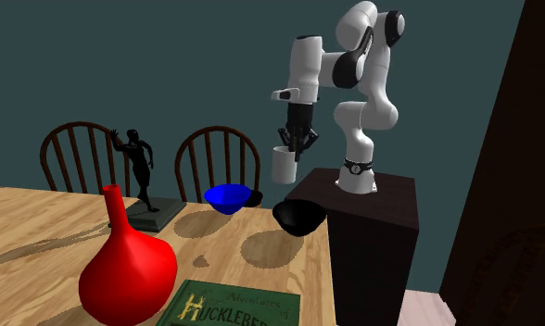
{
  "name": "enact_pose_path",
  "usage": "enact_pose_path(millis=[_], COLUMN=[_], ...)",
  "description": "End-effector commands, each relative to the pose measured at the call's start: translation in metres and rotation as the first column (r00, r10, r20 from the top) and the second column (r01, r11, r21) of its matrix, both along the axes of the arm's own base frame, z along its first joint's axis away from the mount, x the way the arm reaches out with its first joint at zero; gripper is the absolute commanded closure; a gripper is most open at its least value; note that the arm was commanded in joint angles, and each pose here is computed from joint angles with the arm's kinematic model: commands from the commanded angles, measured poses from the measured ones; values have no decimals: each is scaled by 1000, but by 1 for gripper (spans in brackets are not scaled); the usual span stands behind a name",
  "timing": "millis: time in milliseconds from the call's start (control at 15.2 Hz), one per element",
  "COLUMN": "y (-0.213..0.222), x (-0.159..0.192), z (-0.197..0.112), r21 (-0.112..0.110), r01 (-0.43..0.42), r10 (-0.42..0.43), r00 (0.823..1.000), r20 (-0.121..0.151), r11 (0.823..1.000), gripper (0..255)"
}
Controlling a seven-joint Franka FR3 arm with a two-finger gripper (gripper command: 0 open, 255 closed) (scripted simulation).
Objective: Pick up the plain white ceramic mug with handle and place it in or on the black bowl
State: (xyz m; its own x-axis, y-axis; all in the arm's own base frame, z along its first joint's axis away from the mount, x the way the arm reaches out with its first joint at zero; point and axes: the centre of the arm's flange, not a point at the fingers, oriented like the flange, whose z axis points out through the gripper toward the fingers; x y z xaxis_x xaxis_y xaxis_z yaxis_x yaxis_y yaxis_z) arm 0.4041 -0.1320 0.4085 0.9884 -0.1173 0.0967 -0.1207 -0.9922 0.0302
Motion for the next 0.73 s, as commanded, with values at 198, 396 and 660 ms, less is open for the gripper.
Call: enact_pose_path(millis=[198, 396, 660], y=[52, 52, 52], x=[5, 5, 5], z=[9, -6, -28], r21=[0, 0, 0], r01=[2, 2, 2], r10=[-2, -2, -2], r00=[1000, 1000, 1000], r20=[0, 0, 0], r11=[1000, 1000, 1000], gripper=[255, 255, 255])
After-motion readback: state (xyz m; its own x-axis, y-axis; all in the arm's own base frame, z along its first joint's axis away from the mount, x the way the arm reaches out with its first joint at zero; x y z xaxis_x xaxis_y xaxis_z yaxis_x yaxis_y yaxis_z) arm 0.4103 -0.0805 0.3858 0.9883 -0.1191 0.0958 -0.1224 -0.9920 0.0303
